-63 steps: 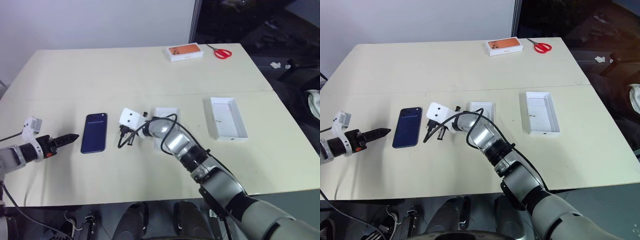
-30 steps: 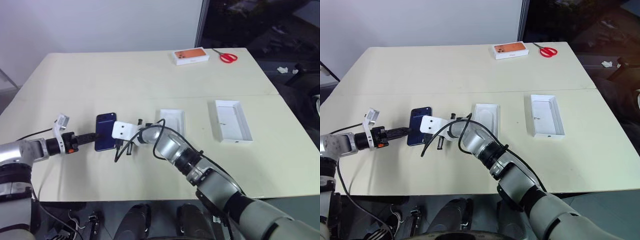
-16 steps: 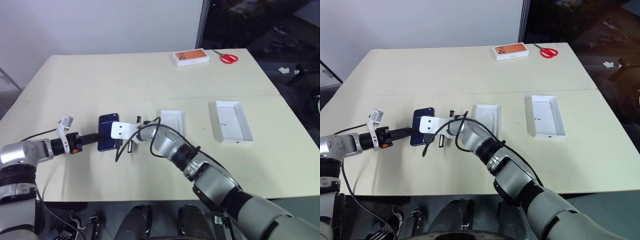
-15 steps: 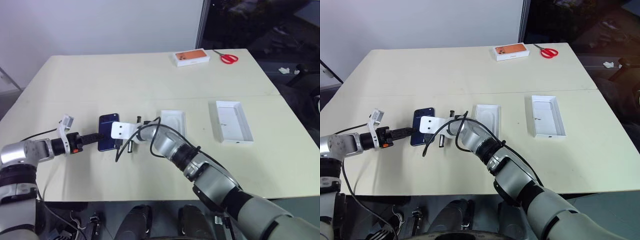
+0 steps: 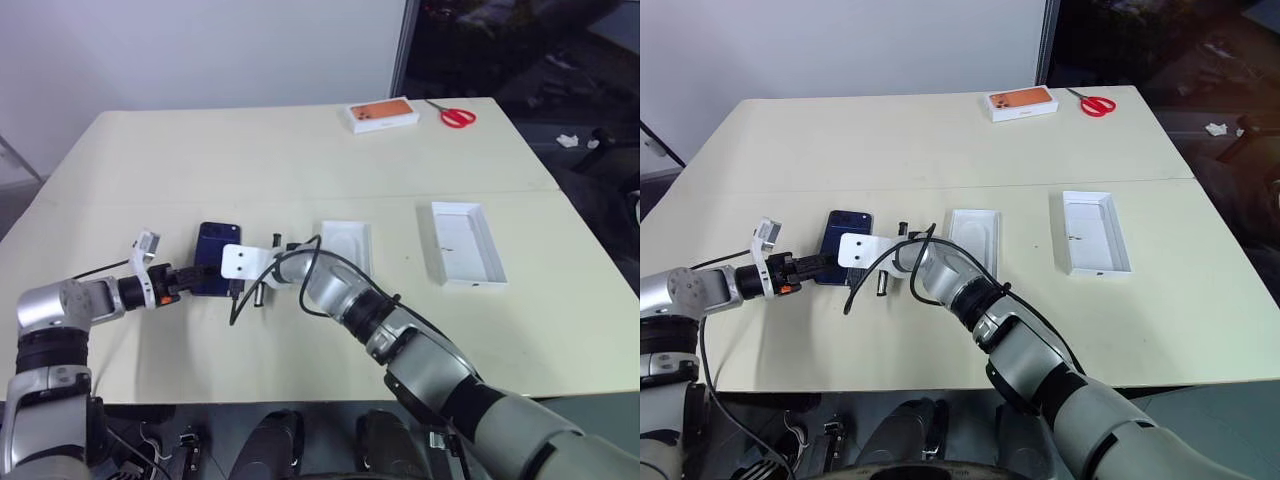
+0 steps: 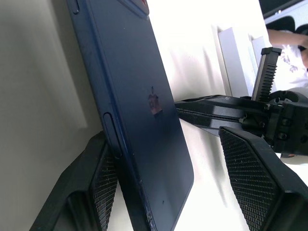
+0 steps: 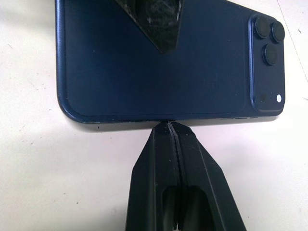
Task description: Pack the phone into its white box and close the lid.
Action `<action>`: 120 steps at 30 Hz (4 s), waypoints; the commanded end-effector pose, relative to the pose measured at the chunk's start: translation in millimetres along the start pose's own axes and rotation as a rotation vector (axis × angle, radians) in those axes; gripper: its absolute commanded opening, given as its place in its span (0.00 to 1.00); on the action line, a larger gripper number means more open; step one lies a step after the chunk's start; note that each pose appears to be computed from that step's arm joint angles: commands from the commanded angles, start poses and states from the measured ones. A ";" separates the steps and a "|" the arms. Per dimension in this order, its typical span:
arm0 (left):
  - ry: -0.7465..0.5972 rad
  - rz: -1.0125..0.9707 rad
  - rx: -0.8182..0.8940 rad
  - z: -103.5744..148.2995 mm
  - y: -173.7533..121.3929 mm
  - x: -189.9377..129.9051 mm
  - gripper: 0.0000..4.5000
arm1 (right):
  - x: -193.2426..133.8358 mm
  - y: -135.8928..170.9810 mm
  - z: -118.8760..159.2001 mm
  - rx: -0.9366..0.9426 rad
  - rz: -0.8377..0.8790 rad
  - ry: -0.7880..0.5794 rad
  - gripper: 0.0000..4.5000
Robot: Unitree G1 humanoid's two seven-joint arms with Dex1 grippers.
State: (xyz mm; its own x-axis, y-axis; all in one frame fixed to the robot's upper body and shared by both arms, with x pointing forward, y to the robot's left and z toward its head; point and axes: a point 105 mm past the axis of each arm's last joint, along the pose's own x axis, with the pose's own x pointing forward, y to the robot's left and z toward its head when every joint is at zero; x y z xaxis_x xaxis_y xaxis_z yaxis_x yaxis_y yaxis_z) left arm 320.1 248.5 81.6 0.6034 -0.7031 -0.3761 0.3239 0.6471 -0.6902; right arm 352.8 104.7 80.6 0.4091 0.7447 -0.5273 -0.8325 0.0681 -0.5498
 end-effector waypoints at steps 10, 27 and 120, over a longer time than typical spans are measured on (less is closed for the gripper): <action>0.098 0.036 -0.103 -37.4 10.6 17.7 0.69 | 0.3 1.2 10.5 -0.026 0.002 -0.041 0.00; -0.001 -0.070 -0.303 -42.7 6.8 11.7 0.00 | -11.9 -11.8 7.9 0.039 -0.032 -0.085 0.00; -0.278 -0.393 -0.261 10.2 -81.8 5.9 0.00 | -96.0 24.8 -21.9 0.349 0.220 -0.179 0.56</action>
State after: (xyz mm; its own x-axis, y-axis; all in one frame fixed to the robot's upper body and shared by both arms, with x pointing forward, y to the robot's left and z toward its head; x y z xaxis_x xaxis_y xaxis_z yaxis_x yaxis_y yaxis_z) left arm 305.1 196.3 122.7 0.6663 -0.7454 0.0193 0.3128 0.2559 -0.9147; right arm 301.9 16.8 93.9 0.1693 0.8540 -0.4919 -0.9818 0.1025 -0.1599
